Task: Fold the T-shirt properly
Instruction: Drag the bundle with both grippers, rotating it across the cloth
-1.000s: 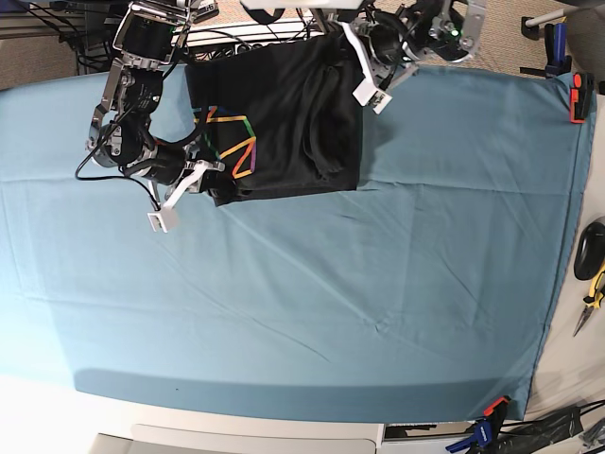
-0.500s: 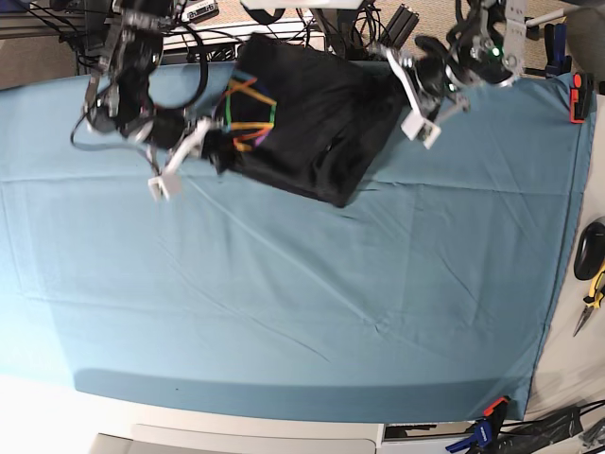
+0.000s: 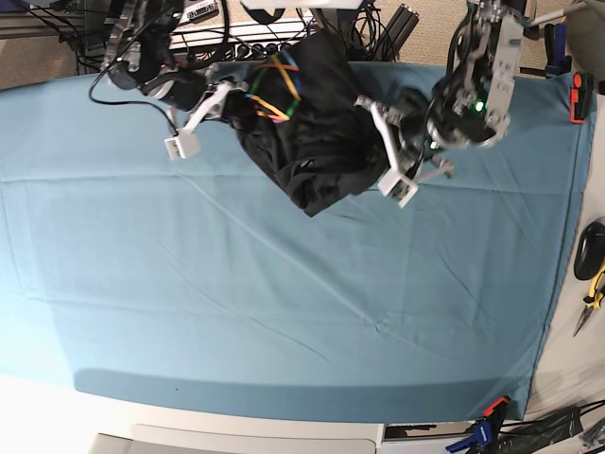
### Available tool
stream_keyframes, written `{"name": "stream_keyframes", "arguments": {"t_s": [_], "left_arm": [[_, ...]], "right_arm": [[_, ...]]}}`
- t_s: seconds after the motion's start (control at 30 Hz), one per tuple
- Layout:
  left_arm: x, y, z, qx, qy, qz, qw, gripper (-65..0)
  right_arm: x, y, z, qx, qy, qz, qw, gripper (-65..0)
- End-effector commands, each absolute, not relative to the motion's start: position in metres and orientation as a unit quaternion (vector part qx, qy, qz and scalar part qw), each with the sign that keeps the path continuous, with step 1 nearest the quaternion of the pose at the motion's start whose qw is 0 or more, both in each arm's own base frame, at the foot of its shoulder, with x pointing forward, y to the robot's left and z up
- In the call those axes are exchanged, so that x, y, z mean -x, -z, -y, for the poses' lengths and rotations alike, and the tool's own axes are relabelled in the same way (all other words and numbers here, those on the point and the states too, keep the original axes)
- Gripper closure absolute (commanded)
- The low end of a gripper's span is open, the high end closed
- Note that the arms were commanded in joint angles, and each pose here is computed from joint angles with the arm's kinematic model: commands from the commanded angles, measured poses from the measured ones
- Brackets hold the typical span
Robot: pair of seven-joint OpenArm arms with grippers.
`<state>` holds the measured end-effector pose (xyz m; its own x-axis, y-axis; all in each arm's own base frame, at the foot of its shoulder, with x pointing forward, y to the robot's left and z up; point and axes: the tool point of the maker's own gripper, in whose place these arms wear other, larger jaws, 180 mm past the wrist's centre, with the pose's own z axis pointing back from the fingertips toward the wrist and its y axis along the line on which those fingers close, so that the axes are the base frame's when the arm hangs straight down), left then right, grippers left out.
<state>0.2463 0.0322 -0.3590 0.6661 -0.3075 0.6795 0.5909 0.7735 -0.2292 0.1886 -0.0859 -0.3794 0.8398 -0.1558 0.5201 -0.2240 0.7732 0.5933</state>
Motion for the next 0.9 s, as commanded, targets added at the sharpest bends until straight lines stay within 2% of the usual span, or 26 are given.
{"name": "stream_keyframes", "arguments": {"t_s": [0.0, 0.43, 0.87], "left_arm": [[-0.259, 0.348, -0.03, 0.224, 0.258, 0.343, 0.875, 0.0], [-0.348, 0.333, -0.031, 0.18, 0.315, 0.353, 0.862, 0.0], [-0.336, 0.36, -0.031, 0.193, 0.31, 0.311, 0.877, 0.0]], "right_arm": [[-0.195, 0.368, 0.081, -0.35, -0.018, 0.305, 0.886, 0.0], [-0.188, 0.363, 0.07, -0.376, -0.012, 0.315, 0.872, 0.0], [-0.211, 0.355, 0.159, -0.271, 0.083, 0.404, 0.87, 0.0]]}}
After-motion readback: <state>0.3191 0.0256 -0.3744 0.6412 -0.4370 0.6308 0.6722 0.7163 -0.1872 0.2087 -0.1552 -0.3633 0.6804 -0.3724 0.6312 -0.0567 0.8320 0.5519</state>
